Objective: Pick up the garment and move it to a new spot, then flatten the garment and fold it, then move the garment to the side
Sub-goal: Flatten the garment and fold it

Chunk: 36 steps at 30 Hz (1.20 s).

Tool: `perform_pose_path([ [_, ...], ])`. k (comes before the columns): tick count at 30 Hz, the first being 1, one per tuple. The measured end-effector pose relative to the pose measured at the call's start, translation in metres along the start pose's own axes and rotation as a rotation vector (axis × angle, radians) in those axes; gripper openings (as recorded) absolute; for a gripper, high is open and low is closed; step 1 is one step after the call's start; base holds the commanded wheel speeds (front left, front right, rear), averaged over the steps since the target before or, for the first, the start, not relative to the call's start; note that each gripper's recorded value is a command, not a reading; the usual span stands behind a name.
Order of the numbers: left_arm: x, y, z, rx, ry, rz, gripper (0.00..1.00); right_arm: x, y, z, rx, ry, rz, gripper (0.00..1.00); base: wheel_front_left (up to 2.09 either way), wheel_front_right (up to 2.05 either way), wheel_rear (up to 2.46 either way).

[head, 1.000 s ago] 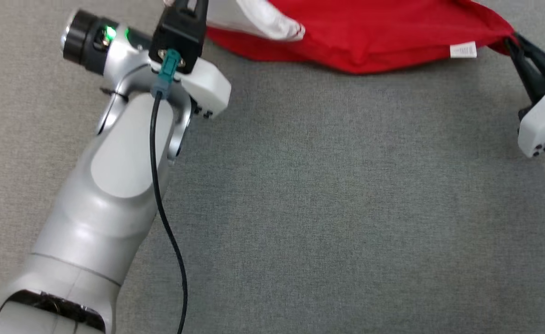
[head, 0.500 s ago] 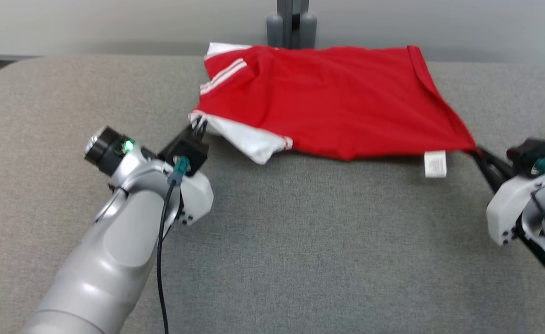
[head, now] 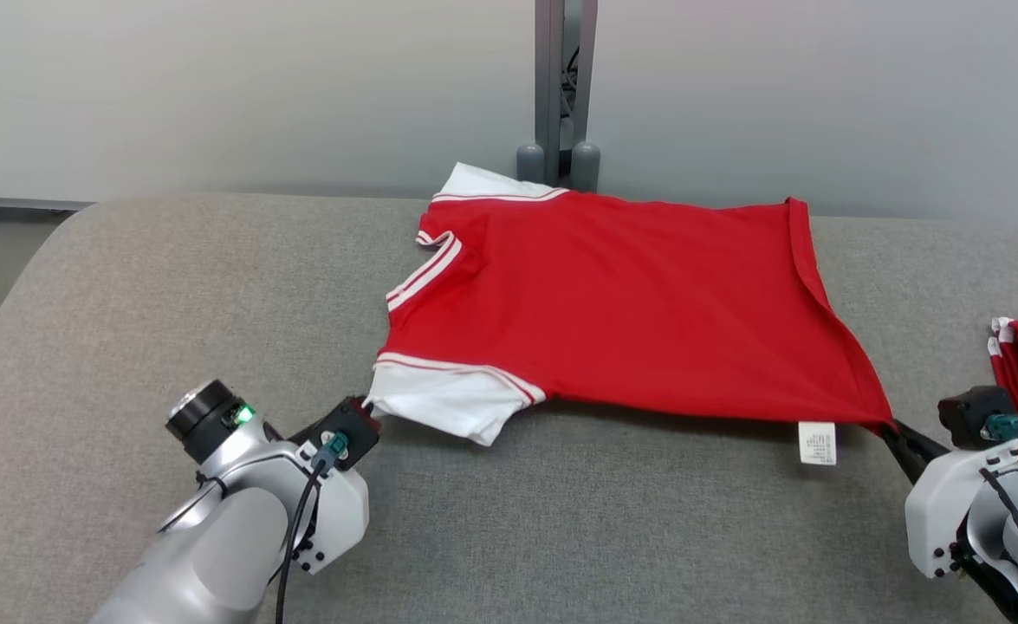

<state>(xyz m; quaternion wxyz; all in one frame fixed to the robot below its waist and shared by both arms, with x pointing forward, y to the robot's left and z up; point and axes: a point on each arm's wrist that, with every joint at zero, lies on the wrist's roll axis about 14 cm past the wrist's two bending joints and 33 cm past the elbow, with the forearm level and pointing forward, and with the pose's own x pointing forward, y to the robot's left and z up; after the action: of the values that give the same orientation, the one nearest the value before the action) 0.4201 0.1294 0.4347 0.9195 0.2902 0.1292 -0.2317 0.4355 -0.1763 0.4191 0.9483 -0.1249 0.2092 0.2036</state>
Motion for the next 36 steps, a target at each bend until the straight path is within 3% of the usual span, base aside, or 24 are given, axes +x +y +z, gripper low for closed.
perform_pose_path([
  [8,-0.021,-0.018,-0.02,-0.024,0.055,-0.04,0.0,-0.012,0.007,-0.008,0.075,0.013,-0.007,0.0,0.0,0.0,0.0],
  [22,-0.045,-0.078,-0.049,-0.003,0.181,-0.213,0.0,-0.028,0.02,-0.019,-0.004,0.033,0.048,0.0,0.0,0.0,0.0],
  [30,-0.068,-0.083,-0.058,0.04,0.258,-0.31,0.0,-0.037,0.041,-0.024,-0.031,0.086,0.146,0.0,0.0,0.0,0.0],
  [36,-0.096,-0.08,-0.053,0.005,0.328,-0.378,0.0,-0.055,0.057,-0.033,-0.032,0.185,0.242,0.0,0.0,0.0,0.0],
])
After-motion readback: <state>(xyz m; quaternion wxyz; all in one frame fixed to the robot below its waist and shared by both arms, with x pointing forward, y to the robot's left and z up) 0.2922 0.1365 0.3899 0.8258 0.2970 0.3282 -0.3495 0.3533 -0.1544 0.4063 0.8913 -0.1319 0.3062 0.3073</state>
